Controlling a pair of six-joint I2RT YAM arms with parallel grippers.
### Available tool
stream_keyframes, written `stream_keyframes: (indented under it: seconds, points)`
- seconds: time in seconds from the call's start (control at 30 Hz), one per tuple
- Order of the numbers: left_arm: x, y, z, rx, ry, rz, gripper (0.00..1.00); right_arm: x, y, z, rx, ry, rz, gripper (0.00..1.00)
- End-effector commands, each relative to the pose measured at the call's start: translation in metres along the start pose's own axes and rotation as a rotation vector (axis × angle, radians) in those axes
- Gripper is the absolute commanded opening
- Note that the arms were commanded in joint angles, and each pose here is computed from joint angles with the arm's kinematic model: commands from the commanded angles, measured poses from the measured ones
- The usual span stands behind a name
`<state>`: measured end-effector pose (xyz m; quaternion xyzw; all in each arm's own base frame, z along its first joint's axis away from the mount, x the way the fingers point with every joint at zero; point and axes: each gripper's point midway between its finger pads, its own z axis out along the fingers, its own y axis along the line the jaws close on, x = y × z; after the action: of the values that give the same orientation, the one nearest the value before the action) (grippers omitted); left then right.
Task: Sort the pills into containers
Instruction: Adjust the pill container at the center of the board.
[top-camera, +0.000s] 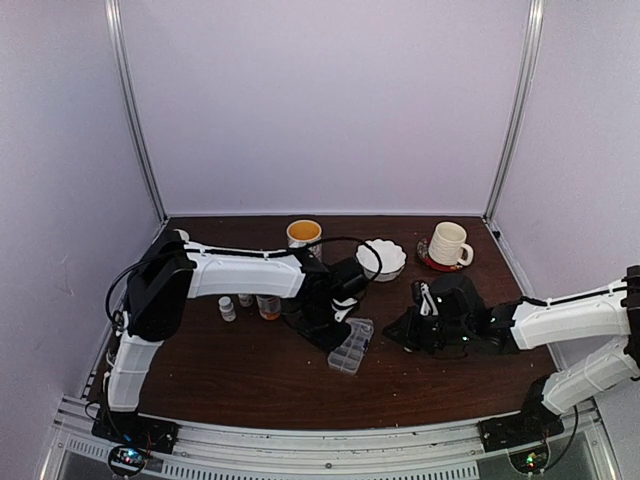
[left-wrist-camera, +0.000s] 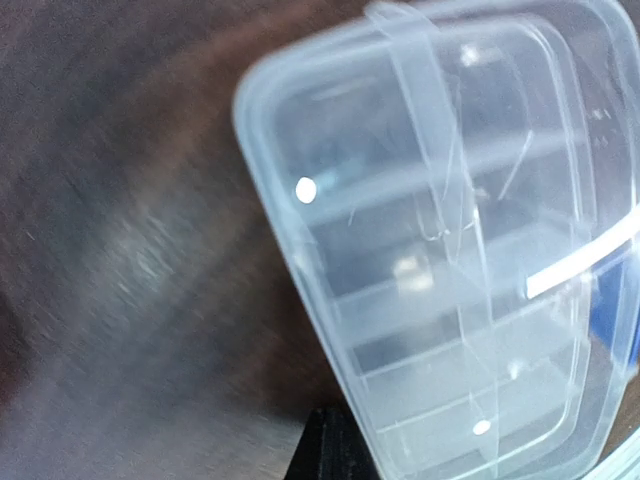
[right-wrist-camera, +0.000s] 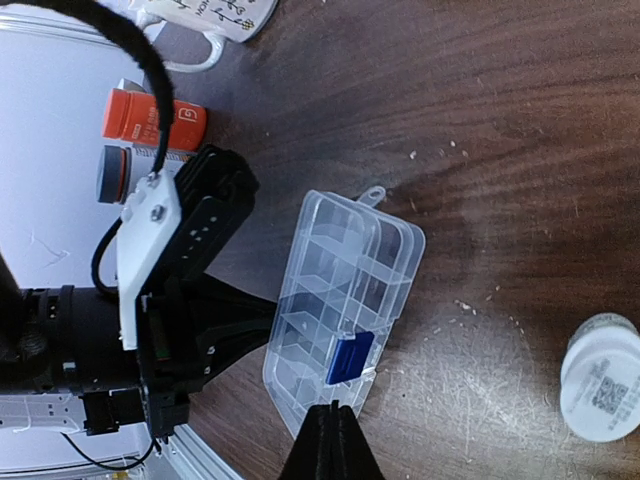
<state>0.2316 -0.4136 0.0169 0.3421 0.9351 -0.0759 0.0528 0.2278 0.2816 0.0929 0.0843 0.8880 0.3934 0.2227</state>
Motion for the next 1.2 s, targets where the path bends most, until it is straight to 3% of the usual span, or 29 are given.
stream_keyframes:
  seconds: [0.0, 0.3, 0.6, 1.17]
  points:
    - [-0.009, -0.018, -0.014, 0.038, -0.109, -0.086, 0.00, 0.010, -0.012, 0.001, 0.051, -0.029, 0.030, 0.00]
    - [-0.022, 0.010, -0.042, -0.099, -0.247, -0.109, 0.00, 0.031, -0.018, 0.026, 0.078, 0.016, 0.028, 0.00]
    - [-0.030, 0.026, -0.040, -0.075, -0.253, -0.124, 0.00, 0.044, -0.012, 0.040, 0.070, 0.058, 0.027, 0.00]
    - [-0.021, 0.006, -0.015, 0.060, -0.194, -0.117, 0.00, 0.052, 0.003, 0.050, 0.030, 0.082, 0.032, 0.00]
